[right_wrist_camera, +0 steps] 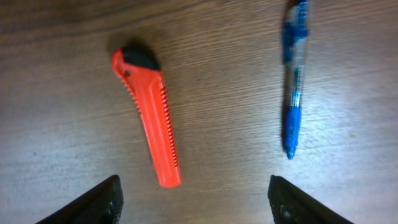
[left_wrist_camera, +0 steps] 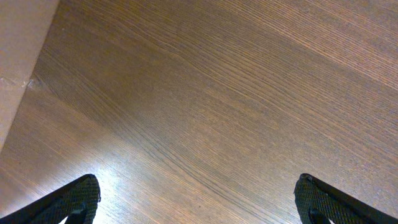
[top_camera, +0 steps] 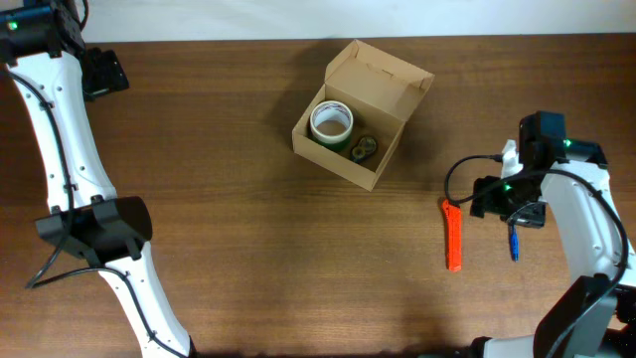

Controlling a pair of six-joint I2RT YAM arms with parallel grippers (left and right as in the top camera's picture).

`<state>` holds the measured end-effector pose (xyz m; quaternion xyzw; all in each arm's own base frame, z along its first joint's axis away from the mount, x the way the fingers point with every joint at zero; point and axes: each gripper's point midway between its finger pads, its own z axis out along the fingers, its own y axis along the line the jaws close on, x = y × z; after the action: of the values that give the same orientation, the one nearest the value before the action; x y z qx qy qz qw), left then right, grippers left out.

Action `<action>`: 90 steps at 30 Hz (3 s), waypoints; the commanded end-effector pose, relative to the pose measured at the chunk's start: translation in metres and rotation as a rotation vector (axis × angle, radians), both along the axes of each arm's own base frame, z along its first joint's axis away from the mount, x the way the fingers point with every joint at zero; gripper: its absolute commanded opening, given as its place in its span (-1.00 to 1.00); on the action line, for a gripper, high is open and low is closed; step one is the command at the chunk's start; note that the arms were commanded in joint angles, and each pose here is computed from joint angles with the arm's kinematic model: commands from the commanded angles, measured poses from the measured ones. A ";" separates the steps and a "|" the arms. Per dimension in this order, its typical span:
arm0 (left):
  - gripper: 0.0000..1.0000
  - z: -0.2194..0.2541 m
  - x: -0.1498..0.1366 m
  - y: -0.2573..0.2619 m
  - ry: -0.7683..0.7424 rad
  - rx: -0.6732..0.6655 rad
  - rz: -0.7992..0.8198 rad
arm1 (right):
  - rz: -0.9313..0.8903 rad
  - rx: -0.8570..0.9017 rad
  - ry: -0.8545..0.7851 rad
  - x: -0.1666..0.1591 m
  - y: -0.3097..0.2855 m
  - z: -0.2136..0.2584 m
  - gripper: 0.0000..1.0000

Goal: Pack container
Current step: 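Grasp the orange box cutter with the right gripper, then carry the orange box cutter into the box and lower it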

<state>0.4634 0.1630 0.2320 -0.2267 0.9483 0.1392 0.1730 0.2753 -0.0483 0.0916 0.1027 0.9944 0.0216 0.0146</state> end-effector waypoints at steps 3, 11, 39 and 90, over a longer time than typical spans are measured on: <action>0.99 0.002 -0.001 0.001 -0.003 -0.001 -0.003 | 0.093 0.064 0.001 0.002 0.013 -0.007 0.58; 0.99 0.002 -0.001 0.001 -0.003 -0.001 -0.003 | 0.233 0.087 0.059 0.012 0.033 -0.038 0.56; 1.00 0.002 -0.001 0.001 -0.004 0.000 -0.003 | 0.125 -0.034 0.218 0.002 0.033 -0.107 -0.31; 1.00 0.002 -0.001 0.001 -0.003 0.000 -0.002 | 0.941 0.012 -0.588 0.147 0.235 0.200 -0.86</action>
<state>0.4634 0.1631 0.2320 -0.2268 0.9483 0.1393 0.1729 0.4252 0.1699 0.2995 -0.3038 0.9063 0.0537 0.2888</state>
